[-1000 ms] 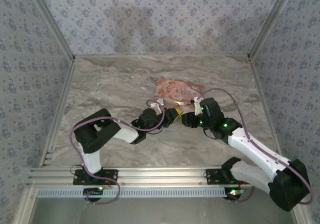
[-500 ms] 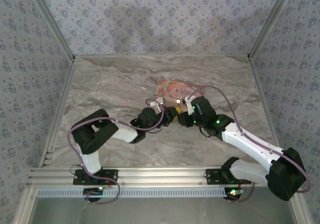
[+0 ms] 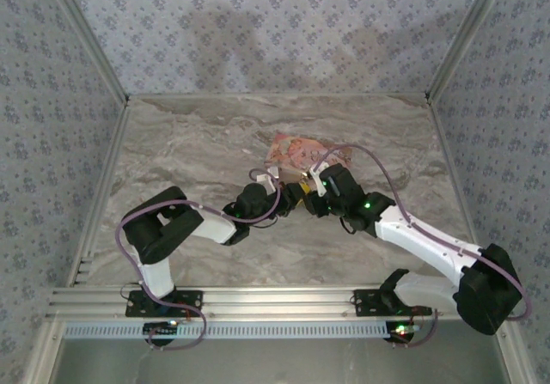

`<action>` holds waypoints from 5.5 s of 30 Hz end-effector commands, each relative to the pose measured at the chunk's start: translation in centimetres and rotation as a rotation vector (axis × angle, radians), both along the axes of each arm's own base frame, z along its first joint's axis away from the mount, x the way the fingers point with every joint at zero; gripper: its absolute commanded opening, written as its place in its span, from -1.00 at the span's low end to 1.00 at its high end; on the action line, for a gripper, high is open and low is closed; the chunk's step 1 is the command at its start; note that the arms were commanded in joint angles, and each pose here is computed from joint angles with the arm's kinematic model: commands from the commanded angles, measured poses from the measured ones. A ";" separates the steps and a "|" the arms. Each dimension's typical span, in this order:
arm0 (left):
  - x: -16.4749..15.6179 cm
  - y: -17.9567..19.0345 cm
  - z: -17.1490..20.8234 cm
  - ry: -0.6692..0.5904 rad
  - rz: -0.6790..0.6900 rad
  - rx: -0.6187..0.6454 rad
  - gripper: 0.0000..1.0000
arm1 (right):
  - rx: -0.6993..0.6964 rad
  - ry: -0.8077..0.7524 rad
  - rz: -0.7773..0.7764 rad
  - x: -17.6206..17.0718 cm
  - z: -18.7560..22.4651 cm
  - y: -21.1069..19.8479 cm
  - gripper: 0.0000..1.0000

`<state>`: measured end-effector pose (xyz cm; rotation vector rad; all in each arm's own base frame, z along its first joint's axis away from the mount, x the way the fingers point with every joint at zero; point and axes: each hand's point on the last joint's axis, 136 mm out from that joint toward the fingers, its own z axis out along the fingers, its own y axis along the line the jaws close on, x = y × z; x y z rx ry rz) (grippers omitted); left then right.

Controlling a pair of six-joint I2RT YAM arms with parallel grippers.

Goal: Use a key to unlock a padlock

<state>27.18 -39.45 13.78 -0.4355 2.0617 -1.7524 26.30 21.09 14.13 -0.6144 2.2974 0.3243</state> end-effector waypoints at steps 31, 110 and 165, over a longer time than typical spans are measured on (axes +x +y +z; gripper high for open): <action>-0.5 -0.6 6.1 -0.106 -0.040 -0.150 -1.00 | -0.019 -0.026 0.022 -1.4 -0.5 0.0 -0.12; -3.1 6.3 -4.0 -0.109 -0.022 0.472 -0.14 | 0.201 0.138 -0.313 4.2 -4.6 -5.1 -0.51; 7.0 14.0 -5.2 0.002 0.098 0.886 0.06 | 0.038 -0.003 -0.313 2.5 -10.2 2.2 -0.05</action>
